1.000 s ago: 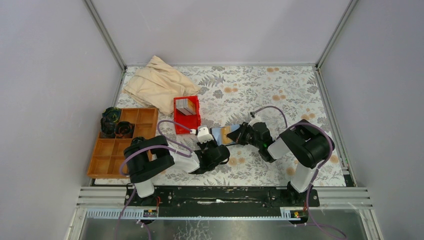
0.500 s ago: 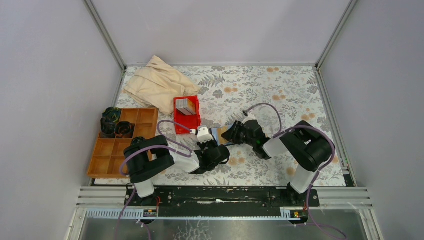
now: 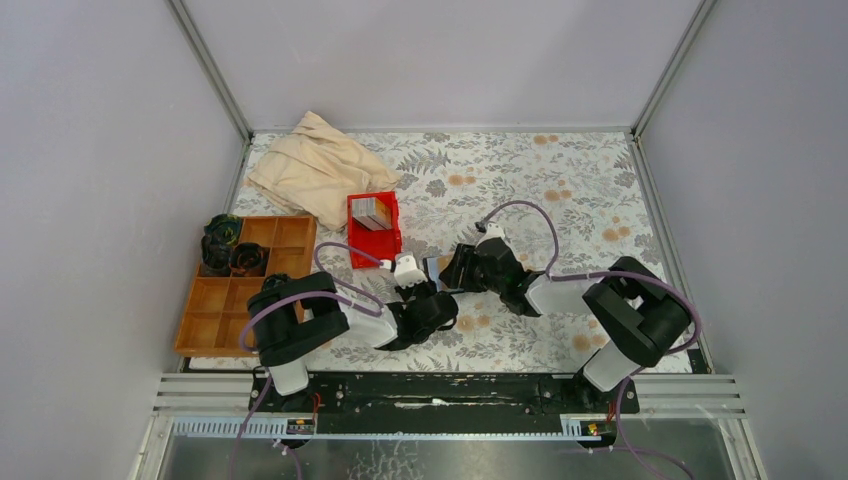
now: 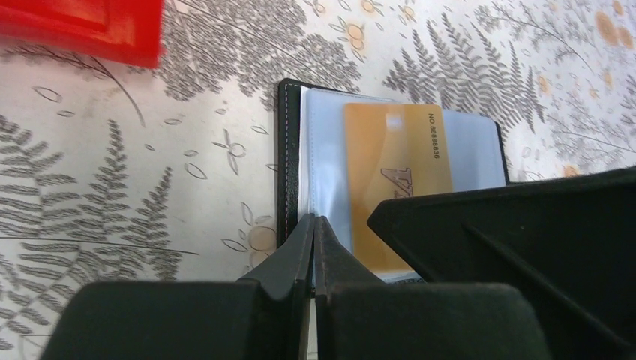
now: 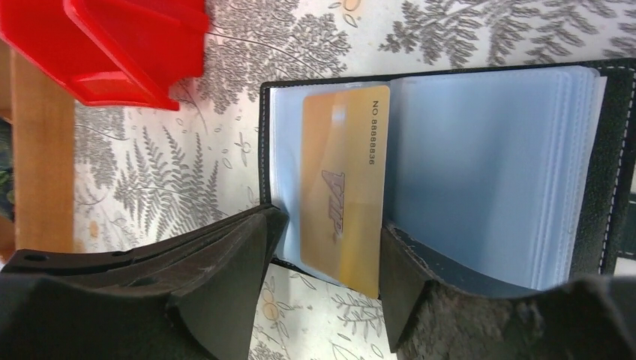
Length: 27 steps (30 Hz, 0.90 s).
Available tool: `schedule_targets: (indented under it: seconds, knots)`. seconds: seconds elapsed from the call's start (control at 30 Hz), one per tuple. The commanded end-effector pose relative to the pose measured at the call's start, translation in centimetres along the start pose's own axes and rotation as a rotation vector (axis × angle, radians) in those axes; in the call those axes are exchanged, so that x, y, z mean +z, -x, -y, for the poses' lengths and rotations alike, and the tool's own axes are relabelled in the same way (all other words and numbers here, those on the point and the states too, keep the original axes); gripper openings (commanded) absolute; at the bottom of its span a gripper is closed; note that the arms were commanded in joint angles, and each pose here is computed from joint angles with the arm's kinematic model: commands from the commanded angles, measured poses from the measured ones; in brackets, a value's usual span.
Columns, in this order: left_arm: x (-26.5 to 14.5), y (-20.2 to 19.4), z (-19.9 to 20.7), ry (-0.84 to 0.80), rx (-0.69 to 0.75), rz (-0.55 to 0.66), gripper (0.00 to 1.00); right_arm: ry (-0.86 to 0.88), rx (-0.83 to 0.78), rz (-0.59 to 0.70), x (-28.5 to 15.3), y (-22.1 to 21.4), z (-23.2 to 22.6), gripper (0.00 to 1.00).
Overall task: Put the credit cards into the card holder
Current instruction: Insert the credit card into the card holder.
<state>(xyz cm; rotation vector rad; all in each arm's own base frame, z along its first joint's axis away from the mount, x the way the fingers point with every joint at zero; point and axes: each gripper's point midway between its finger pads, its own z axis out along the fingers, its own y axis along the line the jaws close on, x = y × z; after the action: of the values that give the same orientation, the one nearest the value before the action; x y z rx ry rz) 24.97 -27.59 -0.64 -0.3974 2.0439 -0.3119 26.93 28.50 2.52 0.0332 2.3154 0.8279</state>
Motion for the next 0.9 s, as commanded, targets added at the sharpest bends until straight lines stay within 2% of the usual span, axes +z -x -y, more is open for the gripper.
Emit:
schedule_targets:
  seconds: [0.0, 0.3, 0.87]
  knots:
    - [-7.5, -13.1, -12.3, 0.159, 0.382, -0.669, 0.03, -0.255, -0.084, -0.139, -2.0, -3.4, 5.7, 0.63]
    - [-7.7, -12.1, -12.0, 0.144, 0.352, -0.641, 0.03, -0.294, -0.135, -0.113, -2.5, -1.2, 5.1, 0.69]
    - [-7.6, -12.1, -12.8, 0.159, 0.347, -0.637, 0.02, -0.289, -0.168, -0.015, -3.8, 2.4, 3.2, 0.68]
